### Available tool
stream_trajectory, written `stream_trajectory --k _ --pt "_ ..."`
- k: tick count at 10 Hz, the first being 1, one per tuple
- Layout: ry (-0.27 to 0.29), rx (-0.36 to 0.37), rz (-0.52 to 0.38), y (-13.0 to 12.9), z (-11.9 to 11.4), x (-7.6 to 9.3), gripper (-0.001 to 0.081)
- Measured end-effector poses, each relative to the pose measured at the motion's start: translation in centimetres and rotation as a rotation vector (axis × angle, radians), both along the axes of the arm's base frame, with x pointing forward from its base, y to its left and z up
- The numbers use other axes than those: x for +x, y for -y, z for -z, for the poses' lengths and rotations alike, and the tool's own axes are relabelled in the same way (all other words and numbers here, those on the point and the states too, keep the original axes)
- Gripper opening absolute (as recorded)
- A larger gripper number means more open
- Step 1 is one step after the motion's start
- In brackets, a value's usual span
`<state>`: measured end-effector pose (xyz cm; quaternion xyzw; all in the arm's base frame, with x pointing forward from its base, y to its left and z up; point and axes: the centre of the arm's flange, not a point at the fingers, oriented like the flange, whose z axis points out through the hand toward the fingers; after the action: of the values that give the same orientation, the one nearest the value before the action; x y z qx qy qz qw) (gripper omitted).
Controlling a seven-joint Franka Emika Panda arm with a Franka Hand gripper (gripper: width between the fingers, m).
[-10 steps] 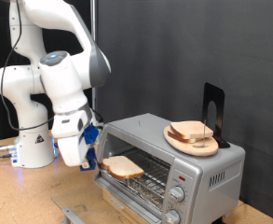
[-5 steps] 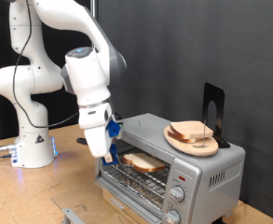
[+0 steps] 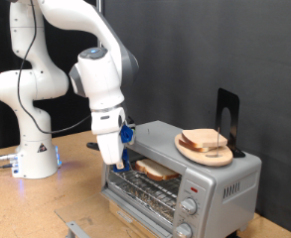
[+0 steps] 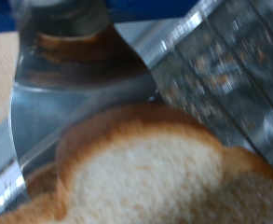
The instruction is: Make a piece of toast with the oven
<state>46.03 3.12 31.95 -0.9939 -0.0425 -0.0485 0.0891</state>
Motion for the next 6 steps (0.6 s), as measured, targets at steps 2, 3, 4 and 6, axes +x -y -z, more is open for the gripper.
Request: stream_trajectory --k 2,3,4,6 --pt "0.030 -0.053 -0.021 0.47 0.53 -0.31 0.0469" --pt "0.035 -0.056 -0.020 0.54 0.57 -0.34 0.0469" --pt "0.036 -0.056 -0.019 0.63 0.55 -0.32 0.0469" --pt "0.037 -0.056 -0.019 0.76 0.51 -0.30 0.0469"
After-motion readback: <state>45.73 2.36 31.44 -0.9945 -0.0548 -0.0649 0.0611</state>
